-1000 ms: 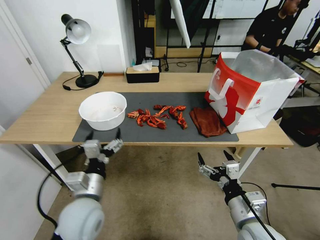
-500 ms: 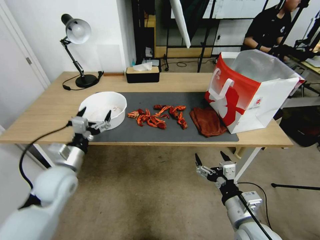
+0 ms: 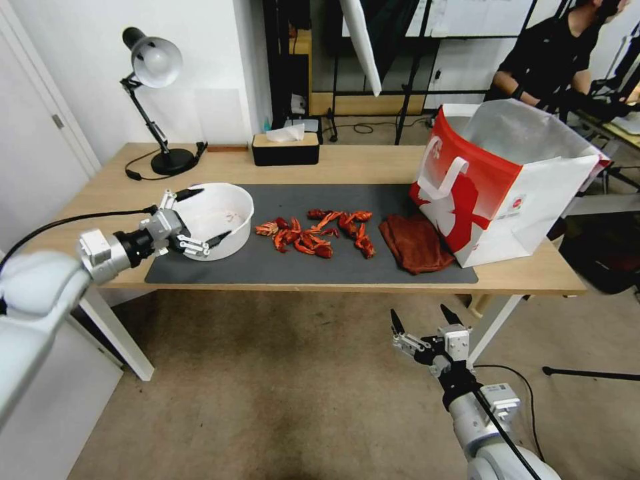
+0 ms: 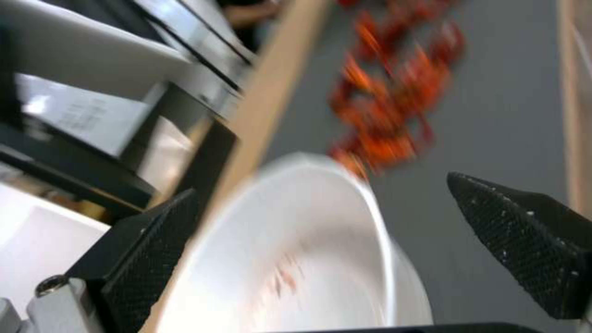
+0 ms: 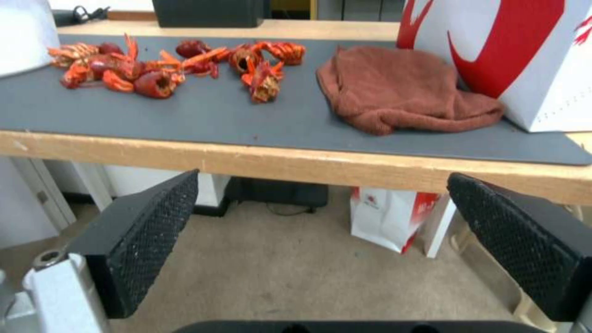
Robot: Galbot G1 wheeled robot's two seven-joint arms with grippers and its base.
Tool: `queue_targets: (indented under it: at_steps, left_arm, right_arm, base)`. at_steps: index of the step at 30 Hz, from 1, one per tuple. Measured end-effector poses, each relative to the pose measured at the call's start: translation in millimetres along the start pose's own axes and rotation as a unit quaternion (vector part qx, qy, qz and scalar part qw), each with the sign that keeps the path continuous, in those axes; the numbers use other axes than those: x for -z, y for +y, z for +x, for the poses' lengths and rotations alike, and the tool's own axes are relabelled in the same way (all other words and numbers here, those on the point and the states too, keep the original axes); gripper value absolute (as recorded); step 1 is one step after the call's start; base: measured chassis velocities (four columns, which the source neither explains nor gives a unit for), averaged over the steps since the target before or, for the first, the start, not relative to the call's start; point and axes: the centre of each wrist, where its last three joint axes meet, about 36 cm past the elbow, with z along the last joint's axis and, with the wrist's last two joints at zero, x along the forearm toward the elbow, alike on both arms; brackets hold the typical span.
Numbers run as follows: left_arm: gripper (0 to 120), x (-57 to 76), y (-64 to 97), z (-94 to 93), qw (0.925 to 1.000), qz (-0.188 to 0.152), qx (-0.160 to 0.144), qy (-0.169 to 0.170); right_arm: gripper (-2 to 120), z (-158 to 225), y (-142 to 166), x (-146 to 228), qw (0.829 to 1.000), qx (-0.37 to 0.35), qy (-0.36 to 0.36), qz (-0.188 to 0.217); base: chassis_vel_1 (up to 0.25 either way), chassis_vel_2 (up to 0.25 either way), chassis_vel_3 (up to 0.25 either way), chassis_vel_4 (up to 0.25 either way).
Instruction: Sweep shrimp from table into container with towel, then put container into takeout bag.
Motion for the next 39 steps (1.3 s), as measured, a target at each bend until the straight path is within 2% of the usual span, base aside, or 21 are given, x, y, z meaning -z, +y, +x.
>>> queue_targets:
  at_steps: [1, 2, 4, 10, 13, 18, 23, 28, 30, 31, 34, 35, 39]
  left_arm:
    - [100, -1.1, 6.4, 1.4, 0.9997, -0.015, -0.016, 0.014]
    - [100, -1.1, 6.4, 1.4, 0.9997, -0.015, -0.016, 0.014]
    - [100, -5.8, 22.3, 11.7, 0.9952, -0.049, -0.060, 0.060]
    - [100, -8.3, 38.6, 20.6, 0.9893, -0.073, -0.090, 0.089]
    - [100, -10.3, 52.3, 25.1, 0.9844, -0.085, -0.110, 0.107]
    - [100, -12.5, 60.5, 27.3, 0.9820, -0.086, -0.124, 0.114]
    - [100, -17.7, 65.7, 18.3, 0.9774, -0.094, -0.149, 0.117]
    - [100, -21.5, 80.8, -0.2, 0.9720, -0.101, -0.177, 0.118]
    - [100, -23.2, 88.9, -8.0, 0.9638, -0.108, -0.205, 0.132]
    - [100, -23.2, 88.9, -8.0, 0.9638, -0.108, -0.205, 0.132]
    - [100, -24.9, 98.6, -17.7, 0.9530, -0.119, -0.236, 0.148]
    - [100, -24.9, 98.6, -17.7, 0.9530, -0.119, -0.236, 0.148]
    - [100, -23.0, 101.8, -30.8, 0.9429, -0.132, -0.262, 0.158]
  right_arm:
    - [100, -1, 0, -1, 1.000, 0.001, 0.001, 0.001]
    - [100, -1, 0, -1, 1.000, 0.001, 0.001, 0.001]
    - [100, -6, 0, -3, 1.000, 0.007, 0.000, 0.004]
    - [100, -9, 0, -5, 1.000, 0.012, 0.001, 0.007]
    - [100, -7, -1, -7, 1.000, 0.013, 0.002, 0.007]
    - [100, -7, -1, -7, 1.000, 0.015, 0.001, 0.008]
    - [100, -7, 1, -8, 1.000, 0.018, 0.001, 0.008]
    - [100, -8, 3, -13, 1.000, 0.020, 0.007, 0.011]
    - [100, -8, 2, -15, 1.000, 0.020, 0.009, 0.011]
    - [100, -8, 2, -15, 1.000, 0.020, 0.009, 0.011]
    - [100, -9, 1, -14, 1.000, 0.018, 0.007, 0.011]
    - [100, -9, 1, -14, 1.000, 0.018, 0.007, 0.011]
    - [100, -9, 1, -14, 1.000, 0.017, 0.007, 0.012]
  base:
    - [0.000, 0.000, 0.000, 0.000]
    - [0.000, 0.000, 0.000, 0.000]
    - [0.000, 0.000, 0.000, 0.000]
    - [0.000, 0.000, 0.000, 0.000]
    - [0.000, 0.000, 0.000, 0.000]
    - [0.000, 0.000, 0.000, 0.000]
    - [0.000, 0.000, 0.000, 0.000]
    - [0.000, 0.000, 0.000, 0.000]
    - [0.000, 0.000, 0.000, 0.000]
    - [0.000, 0.000, 0.000, 0.000]
    - [0.000, 0.000, 0.000, 0.000]
    - [0.000, 0.000, 0.000, 0.000]
    - [0.000, 0.000, 0.000, 0.000]
